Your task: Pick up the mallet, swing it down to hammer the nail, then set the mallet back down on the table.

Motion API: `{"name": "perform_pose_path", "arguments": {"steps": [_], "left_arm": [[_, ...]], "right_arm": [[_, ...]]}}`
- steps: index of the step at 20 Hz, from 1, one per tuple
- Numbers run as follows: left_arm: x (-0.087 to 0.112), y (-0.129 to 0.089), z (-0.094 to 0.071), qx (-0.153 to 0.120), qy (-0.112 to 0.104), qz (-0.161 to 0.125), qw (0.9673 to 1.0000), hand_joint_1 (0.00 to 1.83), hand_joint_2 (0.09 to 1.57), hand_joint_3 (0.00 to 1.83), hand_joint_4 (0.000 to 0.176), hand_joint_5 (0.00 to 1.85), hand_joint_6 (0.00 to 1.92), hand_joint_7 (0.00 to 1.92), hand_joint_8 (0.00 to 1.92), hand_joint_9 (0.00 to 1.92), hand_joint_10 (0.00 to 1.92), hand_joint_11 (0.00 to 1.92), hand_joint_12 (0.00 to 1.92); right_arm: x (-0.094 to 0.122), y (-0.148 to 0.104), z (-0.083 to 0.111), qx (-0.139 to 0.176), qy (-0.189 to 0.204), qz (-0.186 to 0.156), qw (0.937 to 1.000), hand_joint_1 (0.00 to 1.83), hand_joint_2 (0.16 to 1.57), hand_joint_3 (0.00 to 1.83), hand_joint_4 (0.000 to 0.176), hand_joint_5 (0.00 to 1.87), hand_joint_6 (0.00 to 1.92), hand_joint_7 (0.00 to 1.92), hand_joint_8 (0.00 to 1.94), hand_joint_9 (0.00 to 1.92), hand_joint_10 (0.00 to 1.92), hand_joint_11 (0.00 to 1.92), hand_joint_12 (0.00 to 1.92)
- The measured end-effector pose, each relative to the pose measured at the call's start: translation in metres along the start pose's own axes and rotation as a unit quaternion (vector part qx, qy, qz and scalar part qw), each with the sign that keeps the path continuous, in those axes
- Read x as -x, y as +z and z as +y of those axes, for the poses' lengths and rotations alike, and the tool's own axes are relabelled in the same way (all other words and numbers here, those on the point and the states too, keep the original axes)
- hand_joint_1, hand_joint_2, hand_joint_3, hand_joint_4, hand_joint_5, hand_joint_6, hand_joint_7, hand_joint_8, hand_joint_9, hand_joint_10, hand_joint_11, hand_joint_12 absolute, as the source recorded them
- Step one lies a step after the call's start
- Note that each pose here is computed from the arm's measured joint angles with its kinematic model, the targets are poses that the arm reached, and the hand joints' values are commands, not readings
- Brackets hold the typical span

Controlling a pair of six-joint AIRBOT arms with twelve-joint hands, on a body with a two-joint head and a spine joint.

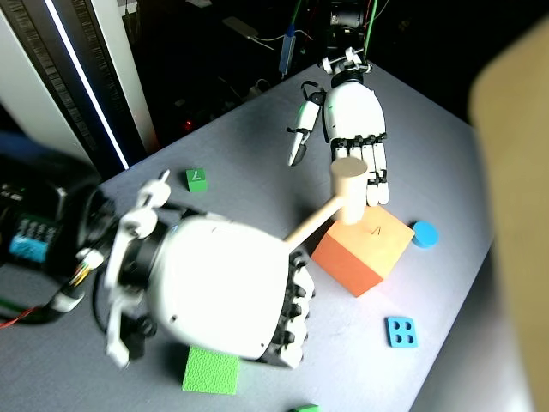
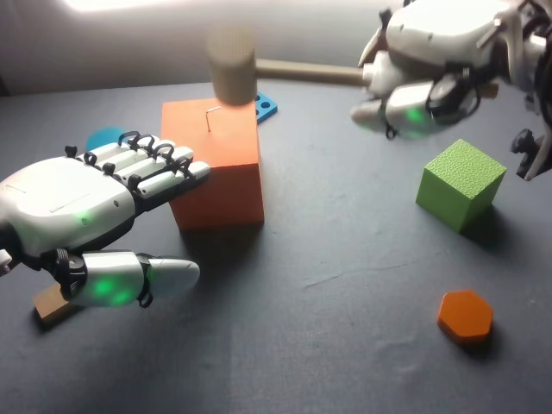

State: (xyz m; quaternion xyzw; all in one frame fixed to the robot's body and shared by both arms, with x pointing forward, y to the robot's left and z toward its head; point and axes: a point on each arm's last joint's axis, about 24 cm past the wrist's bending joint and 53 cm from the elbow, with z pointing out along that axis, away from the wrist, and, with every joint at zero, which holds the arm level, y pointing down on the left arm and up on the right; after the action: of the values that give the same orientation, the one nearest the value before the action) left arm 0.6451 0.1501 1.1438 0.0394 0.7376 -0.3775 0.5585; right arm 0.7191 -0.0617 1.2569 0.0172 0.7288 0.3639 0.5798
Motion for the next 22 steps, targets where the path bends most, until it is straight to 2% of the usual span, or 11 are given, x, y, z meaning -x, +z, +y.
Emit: {"name": "perform_pose_path", "arguments": {"steps": [1, 2, 3, 8, 11, 12, 16, 22], "left_arm": [[0.0, 0.0, 0.0, 0.0, 0.0, 0.0, 1.0, 0.0, 1.23, 0.0, 0.0, 0.02, 0.01, 0.0, 0.0, 0.0, 0.0, 0.0, 0.0], [0.0, 0.0, 0.0, 0.0, 0.0, 0.0, 1.0, 0.0, 1.23, 0.0, 0.0, 0.03, 0.01, 0.0, 0.0, 0.0, 0.0, 0.0, 0.0], [0.0, 0.0, 0.001, 0.001, 0.001, 0.0, 1.0, 0.0, 1.23, 0.0, 0.0, 0.01, 0.0, 0.0, 0.0, 0.0, 0.0, 0.0, 0.0], [0.0, 0.0, 0.001, 0.001, 0.001, 0.0, 1.0, 0.0, 1.24, 0.0, 0.0, 0.02, 0.01, 0.0, 0.0, 0.0, 0.0, 0.0, 0.0], [0.0, 0.0, 0.001, 0.001, 0.001, 0.0, 1.0, 0.0, 1.24, 0.0, 0.0, 0.02, 0.01, 0.0, 0.0, 0.0, 0.0, 0.0, 0.0], [0.0, 0.0, 0.001, 0.001, 0.001, 0.001, 1.0, 0.0, 1.24, 0.0, 0.0, 0.02, 0.0, 0.0, 0.0, 0.0, 0.0, 0.0, 0.0], [0.0, 0.0, 0.001, 0.001, 0.001, 0.0, 1.0, 0.0, 1.24, 0.0, 0.0, 0.0, 0.0, 0.0, 0.0, 0.0, 0.0, 0.0, 0.0], [0.0, 0.0, 0.001, 0.001, 0.0, 0.001, 1.0, 0.0, 1.23, 0.0, 0.0, 0.01, 0.0, 0.0, 0.0, 0.0, 0.0, 0.0, 0.0]], "right_arm": [[0.005, 0.001, 0.0, -0.005, 0.002, -0.008, 1.0, 0.39, 1.48, 0.01, 0.0, 0.85, 1.92, 0.96, 1.94, 0.9, 1.92, 0.9, 1.92], [0.009, 0.002, -0.002, -0.011, 0.004, -0.015, 0.9998, 0.48, 1.47, 0.0, 0.0, 0.85, 1.92, 0.95, 1.94, 0.89, 1.92, 0.89, 1.92], [0.01, 0.004, -0.002, -0.016, 0.004, -0.018, 0.9997, 0.46, 1.46, 0.0, 0.0, 0.85, 1.92, 0.96, 1.94, 0.89, 1.92, 0.89, 1.92], [-0.006, 0.021, 0.013, -0.01, 0.004, -0.003, 0.9999, 0.47, 1.46, 0.0, 0.0, 0.85, 1.92, 0.96, 1.94, 0.89, 1.92, 0.88, 1.92], [-0.015, 0.024, 0.008, -0.028, 0.047, 0.016, 0.9984, 0.43, 1.46, 0.0, 0.0, 0.85, 1.92, 0.97, 1.94, 0.91, 1.92, 0.89, 1.92], [-0.015, 0.024, 0.006, -0.03, 0.048, 0.017, 0.9982, 0.5, 1.45, 0.0, 0.0, 0.87, 1.92, 0.98, 1.94, 0.93, 1.92, 0.91, 1.92], [-0.019, 0.025, 0.003, -0.038, 0.07, 0.023, 0.9966, 0.46, 1.45, 0.0, 0.0, 0.88, 1.92, 0.99, 1.94, 0.93, 1.92, 0.91, 1.92], [-0.022, 0.033, 0.003, -0.037, 0.056, 0.026, 0.9974, 0.48, 1.44, 0.0, 0.0, 0.87, 1.92, 0.97, 1.94, 0.91, 1.92, 0.89, 1.92]]}}
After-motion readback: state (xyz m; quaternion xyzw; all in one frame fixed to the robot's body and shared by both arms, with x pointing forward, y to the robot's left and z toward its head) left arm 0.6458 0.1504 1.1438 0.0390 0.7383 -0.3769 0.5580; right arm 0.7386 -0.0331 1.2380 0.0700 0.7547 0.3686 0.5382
